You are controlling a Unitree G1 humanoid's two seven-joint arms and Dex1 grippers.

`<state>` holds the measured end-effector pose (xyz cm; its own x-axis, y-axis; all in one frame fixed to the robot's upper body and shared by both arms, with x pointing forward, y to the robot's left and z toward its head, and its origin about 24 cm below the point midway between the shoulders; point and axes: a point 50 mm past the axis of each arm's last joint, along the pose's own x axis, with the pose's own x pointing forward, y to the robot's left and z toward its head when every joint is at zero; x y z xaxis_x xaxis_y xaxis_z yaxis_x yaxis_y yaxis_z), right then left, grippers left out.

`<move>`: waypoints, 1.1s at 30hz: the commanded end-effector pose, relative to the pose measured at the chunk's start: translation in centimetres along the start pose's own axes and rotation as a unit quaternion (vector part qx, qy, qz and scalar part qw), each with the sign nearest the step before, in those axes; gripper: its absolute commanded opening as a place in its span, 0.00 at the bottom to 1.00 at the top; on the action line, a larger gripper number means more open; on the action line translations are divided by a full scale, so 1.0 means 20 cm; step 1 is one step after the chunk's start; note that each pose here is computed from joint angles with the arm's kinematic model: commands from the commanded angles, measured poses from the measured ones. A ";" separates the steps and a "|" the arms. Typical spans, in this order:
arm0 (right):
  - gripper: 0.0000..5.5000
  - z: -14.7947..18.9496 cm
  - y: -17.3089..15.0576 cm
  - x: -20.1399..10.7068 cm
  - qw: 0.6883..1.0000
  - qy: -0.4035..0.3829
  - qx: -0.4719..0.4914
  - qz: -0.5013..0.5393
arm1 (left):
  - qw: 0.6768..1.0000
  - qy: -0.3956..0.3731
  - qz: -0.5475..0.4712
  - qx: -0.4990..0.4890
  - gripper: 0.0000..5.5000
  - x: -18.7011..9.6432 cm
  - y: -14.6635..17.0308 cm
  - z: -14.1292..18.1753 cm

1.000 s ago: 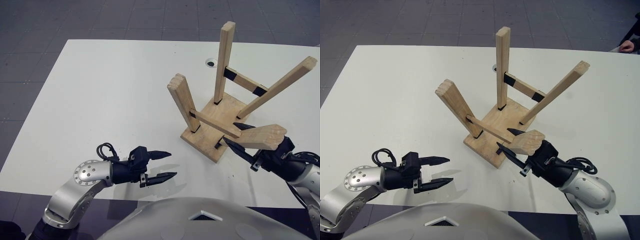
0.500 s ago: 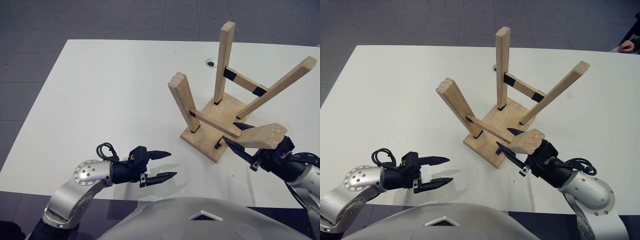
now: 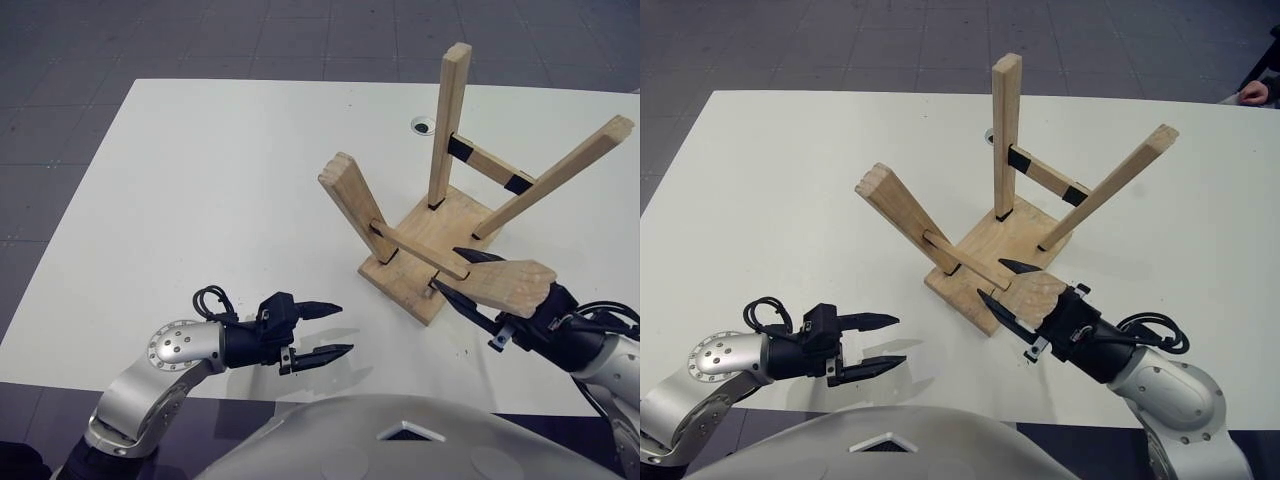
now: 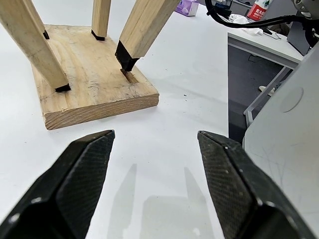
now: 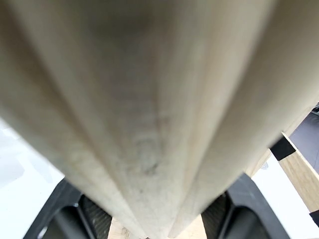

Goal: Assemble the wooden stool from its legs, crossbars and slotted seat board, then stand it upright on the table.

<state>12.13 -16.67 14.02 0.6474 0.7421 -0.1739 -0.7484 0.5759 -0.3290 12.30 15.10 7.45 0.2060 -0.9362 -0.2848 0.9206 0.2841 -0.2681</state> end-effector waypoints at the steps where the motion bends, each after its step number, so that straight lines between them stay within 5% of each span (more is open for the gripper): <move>1: 0.37 -0.07 -0.03 0.00 1.000 0.024 0.016 -0.009 | 1.000 0.006 0.003 0.001 0.56 0.00 0.00 0.00; 23: 0.37 -0.09 0.00 0.00 0.994 0.039 0.105 0.012 | 1.000 0.009 0.007 -0.002 0.56 -0.01 0.01 0.00; 33: 0.37 -0.23 0.10 0.04 0.988 0.098 0.111 0.041 | 1.000 0.008 0.006 -0.002 0.56 -0.01 0.01 0.00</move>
<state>12.65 -15.95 12.27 0.6368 0.7436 -0.2038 -0.7680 0.5880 -0.2540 12.31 15.16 7.45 0.2073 -0.9358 -0.2851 0.9176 0.2870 -0.2751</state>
